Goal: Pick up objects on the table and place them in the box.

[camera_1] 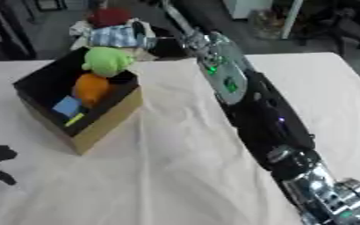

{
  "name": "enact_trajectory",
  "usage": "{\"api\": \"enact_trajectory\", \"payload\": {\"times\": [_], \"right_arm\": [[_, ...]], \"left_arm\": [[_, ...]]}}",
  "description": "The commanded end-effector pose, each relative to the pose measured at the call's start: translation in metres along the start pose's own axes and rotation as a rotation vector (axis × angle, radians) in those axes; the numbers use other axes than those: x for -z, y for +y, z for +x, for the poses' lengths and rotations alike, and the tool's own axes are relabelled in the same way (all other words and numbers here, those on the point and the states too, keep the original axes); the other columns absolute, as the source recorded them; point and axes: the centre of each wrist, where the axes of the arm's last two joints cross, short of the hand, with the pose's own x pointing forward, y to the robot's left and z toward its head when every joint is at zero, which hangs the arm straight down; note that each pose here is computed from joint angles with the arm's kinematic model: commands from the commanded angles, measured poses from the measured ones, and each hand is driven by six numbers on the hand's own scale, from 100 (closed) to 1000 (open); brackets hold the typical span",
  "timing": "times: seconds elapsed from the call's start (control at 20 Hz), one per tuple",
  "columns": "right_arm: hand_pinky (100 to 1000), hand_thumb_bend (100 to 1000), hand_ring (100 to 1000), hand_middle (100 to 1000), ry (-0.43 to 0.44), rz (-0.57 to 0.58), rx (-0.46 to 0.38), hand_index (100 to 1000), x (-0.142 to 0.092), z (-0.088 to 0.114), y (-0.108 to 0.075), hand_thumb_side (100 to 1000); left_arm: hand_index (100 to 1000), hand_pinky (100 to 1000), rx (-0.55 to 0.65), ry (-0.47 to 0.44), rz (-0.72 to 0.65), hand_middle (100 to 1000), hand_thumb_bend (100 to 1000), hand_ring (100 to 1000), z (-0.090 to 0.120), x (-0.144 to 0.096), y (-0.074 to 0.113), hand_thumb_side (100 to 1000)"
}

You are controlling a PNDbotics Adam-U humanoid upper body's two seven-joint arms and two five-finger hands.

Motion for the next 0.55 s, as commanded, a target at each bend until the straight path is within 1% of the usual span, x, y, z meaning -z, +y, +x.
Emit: {"api": "enact_trajectory", "payload": {"times": [0.05,0.15,0.3,0.4,0.55], "right_arm": [[791,100,775,705,-0.035,-0.124,0.106,816,-0.014,0.018,-0.030,276],[791,100,774,695,-0.033,-0.155,0.189,801,-0.034,0.024,-0.031,281],[788,100,767,684,-0.018,-0.185,0.280,782,-0.060,0.030,-0.029,290],[786,100,760,676,0.008,-0.201,0.326,766,-0.078,0.030,-0.024,297],[779,100,741,659,0.069,-0.240,0.390,740,-0.106,0.023,-0.012,318]], "left_arm": [[698,444,0.017,-0.016,0.026,619,353,750,0.005,0.000,0.007,633],[698,444,0.018,-0.015,0.036,619,353,750,0.004,0.000,0.008,633],[698,445,0.021,-0.014,0.050,620,354,752,0.004,-0.001,0.010,632],[698,445,0.021,-0.014,0.056,621,355,753,0.004,-0.001,0.011,631],[697,445,0.023,-0.011,0.064,623,356,754,0.004,-0.002,0.012,632]]}}
